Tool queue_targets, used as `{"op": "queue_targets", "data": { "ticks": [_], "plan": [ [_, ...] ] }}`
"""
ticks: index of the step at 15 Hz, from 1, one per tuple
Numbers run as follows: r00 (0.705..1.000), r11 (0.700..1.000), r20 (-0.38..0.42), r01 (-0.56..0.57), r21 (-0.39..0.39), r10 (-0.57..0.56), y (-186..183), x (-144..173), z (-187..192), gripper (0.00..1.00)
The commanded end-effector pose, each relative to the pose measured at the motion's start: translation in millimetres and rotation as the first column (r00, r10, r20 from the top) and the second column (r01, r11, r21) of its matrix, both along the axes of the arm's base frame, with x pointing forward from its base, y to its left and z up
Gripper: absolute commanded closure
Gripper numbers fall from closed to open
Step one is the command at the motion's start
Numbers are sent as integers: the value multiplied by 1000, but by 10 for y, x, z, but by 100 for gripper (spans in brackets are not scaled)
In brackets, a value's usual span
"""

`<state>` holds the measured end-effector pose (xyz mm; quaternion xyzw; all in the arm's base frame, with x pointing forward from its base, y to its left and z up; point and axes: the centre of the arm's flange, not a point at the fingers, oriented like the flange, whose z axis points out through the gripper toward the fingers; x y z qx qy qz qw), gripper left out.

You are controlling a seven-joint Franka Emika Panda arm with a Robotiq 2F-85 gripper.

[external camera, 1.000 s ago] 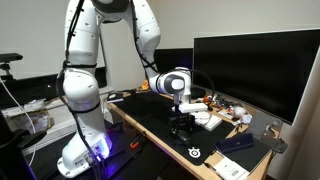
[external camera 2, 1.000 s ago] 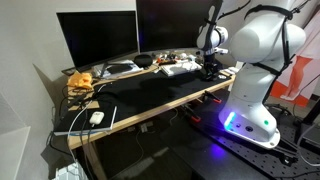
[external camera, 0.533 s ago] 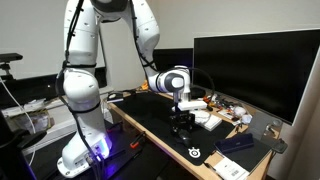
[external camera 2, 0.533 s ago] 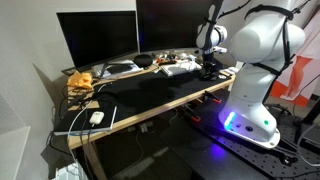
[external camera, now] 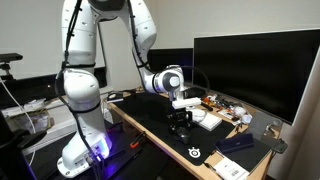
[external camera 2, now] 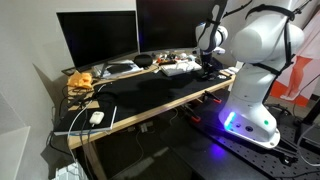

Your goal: Move the mouse to the left on the desk

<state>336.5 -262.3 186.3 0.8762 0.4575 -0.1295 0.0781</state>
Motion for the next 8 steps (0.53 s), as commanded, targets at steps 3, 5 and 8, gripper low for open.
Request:
{"op": "queue_targets", "data": {
  "ticks": [3,5,8],
  "plan": [
    [993,998,108,50,-36,-46,268,-192,362,53],
    [987,995,137,93,-27,-88,361,-197,456,53],
    [968,985,183,173,3,-170,536,-176,581,53]
  ]
}}
